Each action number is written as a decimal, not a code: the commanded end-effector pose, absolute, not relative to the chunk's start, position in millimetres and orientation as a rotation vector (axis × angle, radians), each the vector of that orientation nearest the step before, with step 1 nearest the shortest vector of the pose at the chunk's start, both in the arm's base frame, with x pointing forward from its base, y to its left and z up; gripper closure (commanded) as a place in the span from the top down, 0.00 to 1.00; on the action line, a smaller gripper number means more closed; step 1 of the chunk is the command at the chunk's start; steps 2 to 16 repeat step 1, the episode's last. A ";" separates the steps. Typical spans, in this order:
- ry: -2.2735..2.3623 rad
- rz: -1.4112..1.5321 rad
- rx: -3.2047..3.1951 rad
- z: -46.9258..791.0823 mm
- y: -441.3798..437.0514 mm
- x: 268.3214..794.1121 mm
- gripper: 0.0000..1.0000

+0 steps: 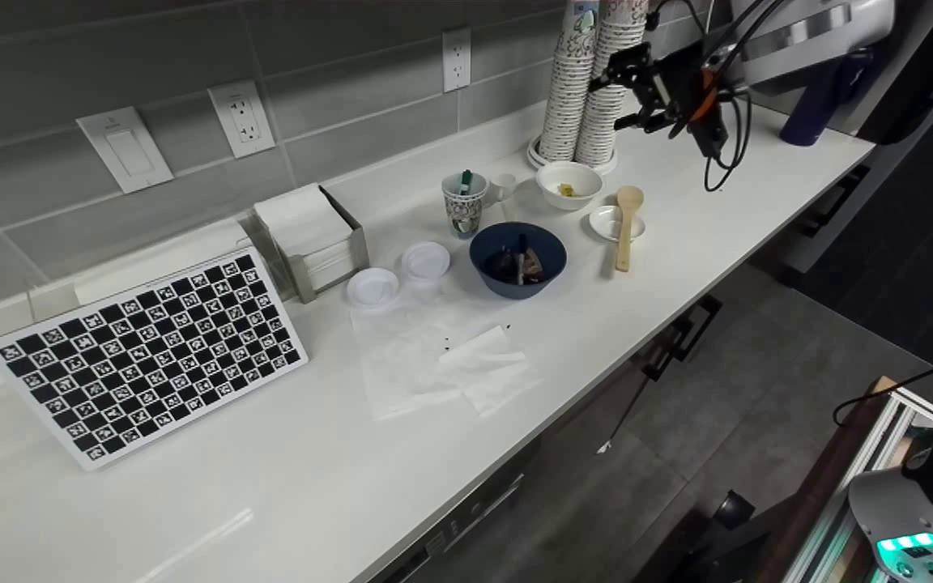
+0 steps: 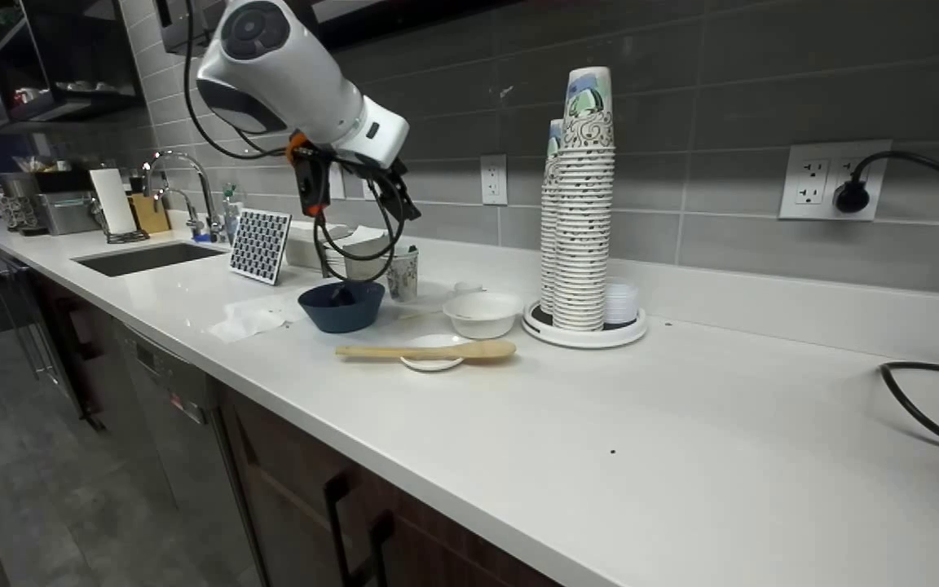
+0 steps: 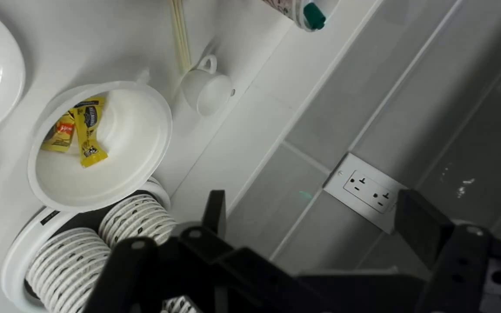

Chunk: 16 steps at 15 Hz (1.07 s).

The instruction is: Remove the cooking stick and small white mug from the white bowl and put them on the counter

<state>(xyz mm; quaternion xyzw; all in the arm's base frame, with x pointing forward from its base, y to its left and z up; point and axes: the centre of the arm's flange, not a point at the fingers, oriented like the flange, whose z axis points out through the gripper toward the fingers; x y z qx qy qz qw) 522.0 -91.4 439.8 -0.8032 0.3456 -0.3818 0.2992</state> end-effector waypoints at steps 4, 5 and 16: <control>0.920 -1.038 -2.118 442.1 -96.3 505.6 1.00; 0.920 -1.038 -2.118 442.1 -96.3 505.6 1.00; 0.920 -1.038 -2.118 442.1 -96.3 505.6 1.00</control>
